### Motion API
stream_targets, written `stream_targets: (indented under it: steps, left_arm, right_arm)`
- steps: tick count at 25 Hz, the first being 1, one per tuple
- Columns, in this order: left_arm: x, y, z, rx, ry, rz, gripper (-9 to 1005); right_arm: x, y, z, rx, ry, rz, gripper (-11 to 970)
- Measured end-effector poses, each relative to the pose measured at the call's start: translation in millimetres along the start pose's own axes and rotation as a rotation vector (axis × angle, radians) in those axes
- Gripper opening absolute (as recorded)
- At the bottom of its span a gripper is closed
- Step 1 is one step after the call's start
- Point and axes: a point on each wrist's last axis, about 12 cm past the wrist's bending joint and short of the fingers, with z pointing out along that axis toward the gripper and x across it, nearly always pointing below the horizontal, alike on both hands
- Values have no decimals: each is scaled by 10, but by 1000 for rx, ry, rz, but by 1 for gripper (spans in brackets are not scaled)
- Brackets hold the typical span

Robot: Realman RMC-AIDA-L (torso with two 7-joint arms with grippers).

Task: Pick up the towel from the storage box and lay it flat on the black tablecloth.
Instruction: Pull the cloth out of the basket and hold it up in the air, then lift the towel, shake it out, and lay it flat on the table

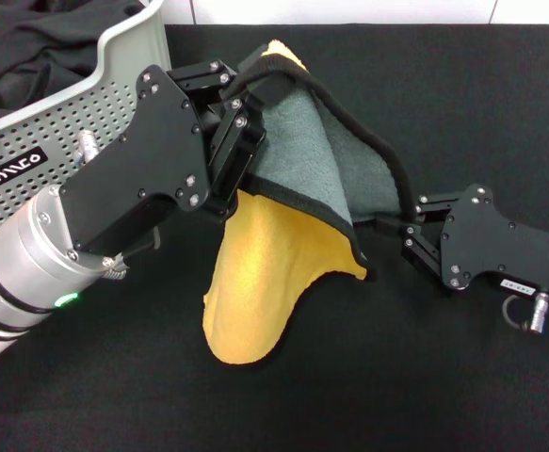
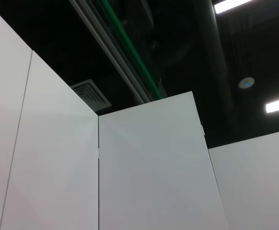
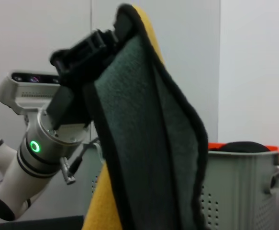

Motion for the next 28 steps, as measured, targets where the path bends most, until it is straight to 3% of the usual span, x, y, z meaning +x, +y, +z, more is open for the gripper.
stream_targets:
  steps: [5,10,20,26,28]
  left_arm:
    - [4,-4,-10,-4,3,-3,25]
    - [2,-33,-88,-28,17,3,25]
    - [87,-159,-355,-104,125,-24,27]
    - [216,-247,-350,-48,218,-59,27]
    - [251,-259,-345,-29,248,-69,28]
  right_arm:
    - [-41,27,-11,-31,-30,-21,22]
    - [-141,-21,-8,-53,-66,-48,16]
    - [-855,-384,-159,-81,-262,-172,16]
    - [-1137,-553,-122,-38,-339,-208,16]
    - [-1298,-631,3,-66,-369,-225,15]
